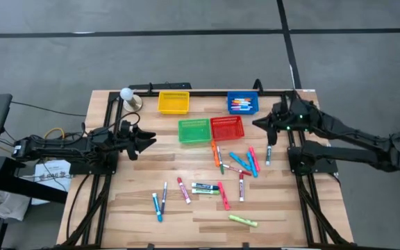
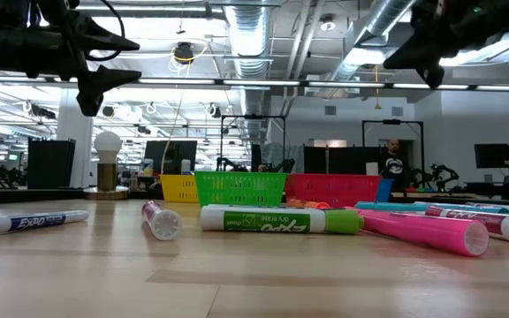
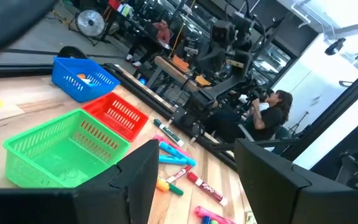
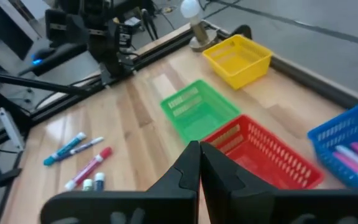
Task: Pick & Place Markers
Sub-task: Put the small red marker pen into the red bin
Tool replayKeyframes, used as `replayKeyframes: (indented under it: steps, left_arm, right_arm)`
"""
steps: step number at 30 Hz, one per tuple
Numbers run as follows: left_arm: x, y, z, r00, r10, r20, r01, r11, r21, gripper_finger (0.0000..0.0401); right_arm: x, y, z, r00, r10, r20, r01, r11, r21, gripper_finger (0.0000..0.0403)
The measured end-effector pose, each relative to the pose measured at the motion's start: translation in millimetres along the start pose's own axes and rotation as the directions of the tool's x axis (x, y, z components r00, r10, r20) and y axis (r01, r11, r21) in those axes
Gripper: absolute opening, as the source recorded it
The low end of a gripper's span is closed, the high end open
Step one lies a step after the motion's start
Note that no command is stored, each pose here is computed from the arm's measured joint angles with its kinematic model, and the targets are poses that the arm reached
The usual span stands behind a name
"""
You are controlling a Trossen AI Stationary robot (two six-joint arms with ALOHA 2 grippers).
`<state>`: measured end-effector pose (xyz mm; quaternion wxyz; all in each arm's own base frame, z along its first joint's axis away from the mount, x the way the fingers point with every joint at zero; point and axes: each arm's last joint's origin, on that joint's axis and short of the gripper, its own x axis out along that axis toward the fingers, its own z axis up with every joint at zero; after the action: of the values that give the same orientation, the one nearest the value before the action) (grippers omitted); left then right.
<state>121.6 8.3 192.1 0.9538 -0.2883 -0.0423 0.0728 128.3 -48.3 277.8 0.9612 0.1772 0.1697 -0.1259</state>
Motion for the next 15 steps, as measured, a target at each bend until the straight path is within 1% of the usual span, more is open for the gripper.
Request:
replayKeyframes:
  steps: [4, 8, 12, 15]
  left_arm:
    - [0.4, 0.2, -0.4, 1.000, 0.002, -0.004, -0.002, 1.000, 0.001, 0.0209]
    - [1.9, 1.1, -2.1, 1.000, 0.012, -0.019, -0.012, 1.000, 0.003, 0.0209]
    - [4.2, 2.7, -5.0, 0.999, 0.029, -0.044, -0.028, 1.000, 0.004, 0.0209]
    - [6.2, 4.0, -7.6, 0.997, 0.043, -0.065, -0.044, 0.999, -0.013, 0.0209]
  right_arm:
    - [0.9, 2.6, -20.2, 1.000, 0.022, -0.017, -0.021, 0.999, 0.044, 0.0000]
    - [4.0, 2.9, -41.8, 0.996, 0.033, -0.080, -0.024, 0.994, 0.109, 0.0000]
    - [5.7, 2.9, -60.8, 0.972, 0.028, -0.232, 0.011, 0.986, 0.164, 0.0000]
    - [6.3, 2.8, -70.0, 0.943, 0.013, -0.333, 0.047, 0.984, 0.171, 0.0000]
